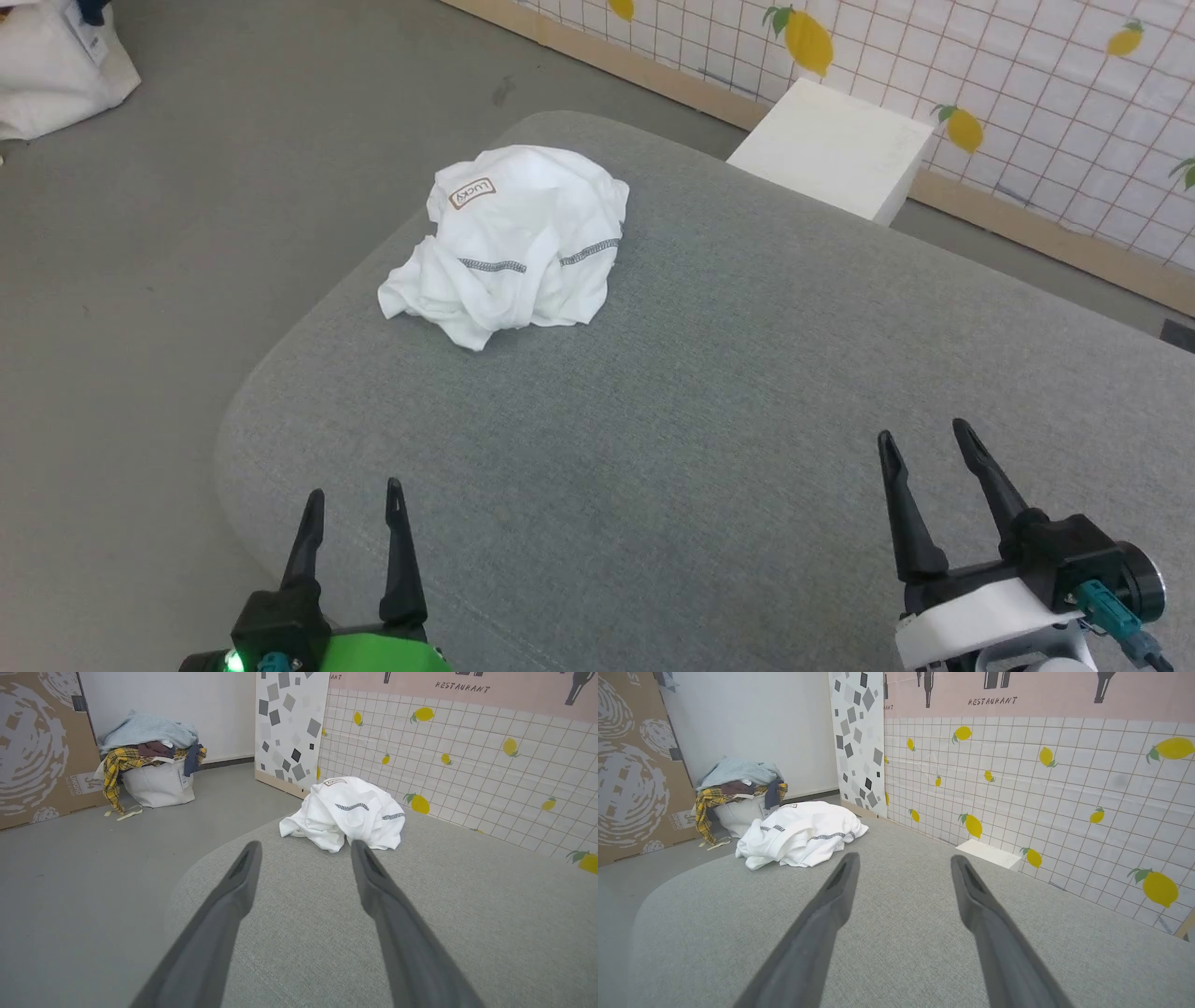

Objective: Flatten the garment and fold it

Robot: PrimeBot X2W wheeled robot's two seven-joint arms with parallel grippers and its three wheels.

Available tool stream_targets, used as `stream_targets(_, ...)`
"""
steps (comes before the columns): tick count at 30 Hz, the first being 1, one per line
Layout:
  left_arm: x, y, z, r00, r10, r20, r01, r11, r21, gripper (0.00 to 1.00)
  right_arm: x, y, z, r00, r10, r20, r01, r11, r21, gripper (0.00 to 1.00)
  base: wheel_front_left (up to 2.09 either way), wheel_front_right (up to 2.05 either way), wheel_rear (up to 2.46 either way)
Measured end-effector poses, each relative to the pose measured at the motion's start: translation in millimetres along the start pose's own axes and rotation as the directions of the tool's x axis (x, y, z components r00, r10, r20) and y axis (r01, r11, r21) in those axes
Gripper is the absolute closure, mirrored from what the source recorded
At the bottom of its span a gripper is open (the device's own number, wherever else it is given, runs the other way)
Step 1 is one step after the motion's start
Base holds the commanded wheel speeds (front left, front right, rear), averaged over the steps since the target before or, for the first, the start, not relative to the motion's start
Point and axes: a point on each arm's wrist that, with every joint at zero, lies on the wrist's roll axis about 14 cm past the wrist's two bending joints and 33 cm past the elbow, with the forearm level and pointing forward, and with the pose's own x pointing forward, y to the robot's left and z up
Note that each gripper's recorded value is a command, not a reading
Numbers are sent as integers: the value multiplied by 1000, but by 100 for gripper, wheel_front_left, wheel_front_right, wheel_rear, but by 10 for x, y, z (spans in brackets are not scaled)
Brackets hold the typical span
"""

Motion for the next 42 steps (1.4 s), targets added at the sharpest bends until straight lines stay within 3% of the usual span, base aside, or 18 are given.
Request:
stream_targets(15,76,-94,62,999,-49,19,50,999,-18,0,-10,-86,-24,1000,-24,-3,24,1000,5,0,0,0,0)
stream_targets(21,547,-340,691,964,-176,199,171,984,39,0,19,-218,-80,999,-48,-4,48,999,-15,0,0,0,0)
stream_targets(28,1194,-560,1231,942,-242,232,220,969,117,0,123,-345,-96,998,-56,10,56,998,-38,0,0,0,0)
stream_targets(33,1682,-712,1388,942,-280,187,238,946,218,0,192,-522,-102,998,-55,12,56,997,-60,0,0,0,0)
stream_targets(36,1984,-786,1319,954,-277,120,247,944,218,0,218,-657,-119,998,-60,10,61,995,-74,0,0,0,0)
stream_targets(41,2416,-883,926,968,-245,-49,250,939,237,0,234,-856,-180,997,-72,2,72,995,-75,0,0,0,0)
stream_targets(42,2587,-907,597,962,-221,-158,258,926,274,0,259,-958,-191,997,-81,11,82,994,-73,0,0,0,0)
